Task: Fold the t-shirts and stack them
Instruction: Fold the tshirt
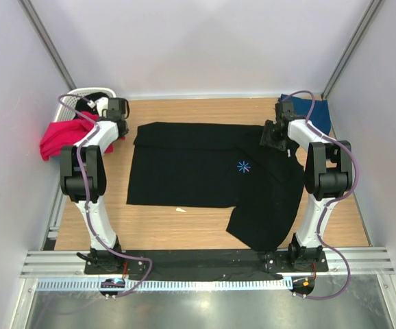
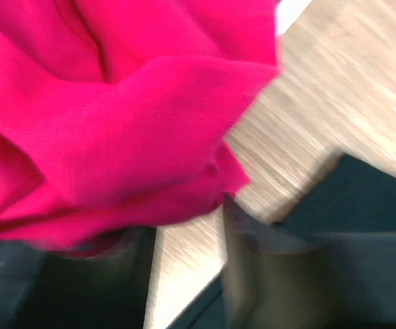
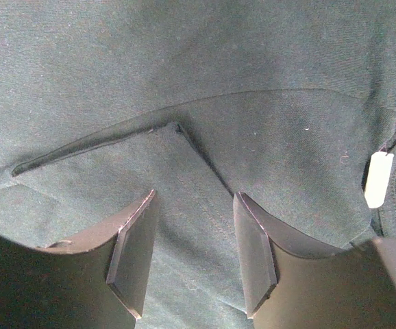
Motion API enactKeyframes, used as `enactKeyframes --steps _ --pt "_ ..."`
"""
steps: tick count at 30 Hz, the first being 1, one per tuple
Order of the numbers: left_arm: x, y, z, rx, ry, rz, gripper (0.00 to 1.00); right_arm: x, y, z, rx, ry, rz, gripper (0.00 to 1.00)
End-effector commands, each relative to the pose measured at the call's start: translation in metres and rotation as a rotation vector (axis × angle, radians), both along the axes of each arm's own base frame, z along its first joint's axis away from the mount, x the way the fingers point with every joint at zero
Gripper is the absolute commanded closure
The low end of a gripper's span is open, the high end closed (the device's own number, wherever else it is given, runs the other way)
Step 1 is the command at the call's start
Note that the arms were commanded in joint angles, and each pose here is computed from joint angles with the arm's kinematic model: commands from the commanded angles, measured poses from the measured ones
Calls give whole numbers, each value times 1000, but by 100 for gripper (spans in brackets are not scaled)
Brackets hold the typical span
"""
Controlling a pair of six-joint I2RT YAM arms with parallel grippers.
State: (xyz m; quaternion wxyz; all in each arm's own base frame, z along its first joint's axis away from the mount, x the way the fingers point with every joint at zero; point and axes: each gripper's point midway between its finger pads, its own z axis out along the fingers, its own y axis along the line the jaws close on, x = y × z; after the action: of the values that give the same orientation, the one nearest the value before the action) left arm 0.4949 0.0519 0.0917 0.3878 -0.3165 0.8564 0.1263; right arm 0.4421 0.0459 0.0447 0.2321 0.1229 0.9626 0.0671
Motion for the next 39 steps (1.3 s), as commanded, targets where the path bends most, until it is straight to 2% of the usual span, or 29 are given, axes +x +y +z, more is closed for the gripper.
enactKeyframes --steps 1,3,4,5,10,16,22,25,30,32,36,37,39 --pt "17 16 2 10 -53 56 67 4 -1 14 -14 -41 -2 46" --pt "19 13 1 -5 -60 60 85 2 -1 14 -18 -40 1 46" --pt "19 12 4 -14 -71 63 98 3 -2 14 -19 -41 -1 46" --pt "21 10 7 -25 -82 64 100 2 -2 14 -19 -40 -1 46" --pt "28 7 42 -45 -163 54 100 0 -2 13 -17 -35 0 46" --pt "33 11 109 -11 -286 37 100 1 1 13 -8 -36 1 46" --pt "21 35 180 144 -364 77 100 1 0 16 -9 -44 -1 45" --pt "7 77 201 202 -381 175 100 0 -1 17 -10 -44 -3 45" --pt "-2 129 198 248 -362 266 100 3 2 29 7 -89 -17 41" --pt "-1 133 195 319 -325 249 100 1 5 29 29 -89 -17 40" --pt "8 125 192 331 -327 203 100 -2 8 32 48 -96 -18 36" --pt "7 124 191 335 -318 196 98 -5 9 33 50 -96 -18 36" --pt "7 120 177 325 -270 171 84 -7 9 35 55 -94 -19 32"
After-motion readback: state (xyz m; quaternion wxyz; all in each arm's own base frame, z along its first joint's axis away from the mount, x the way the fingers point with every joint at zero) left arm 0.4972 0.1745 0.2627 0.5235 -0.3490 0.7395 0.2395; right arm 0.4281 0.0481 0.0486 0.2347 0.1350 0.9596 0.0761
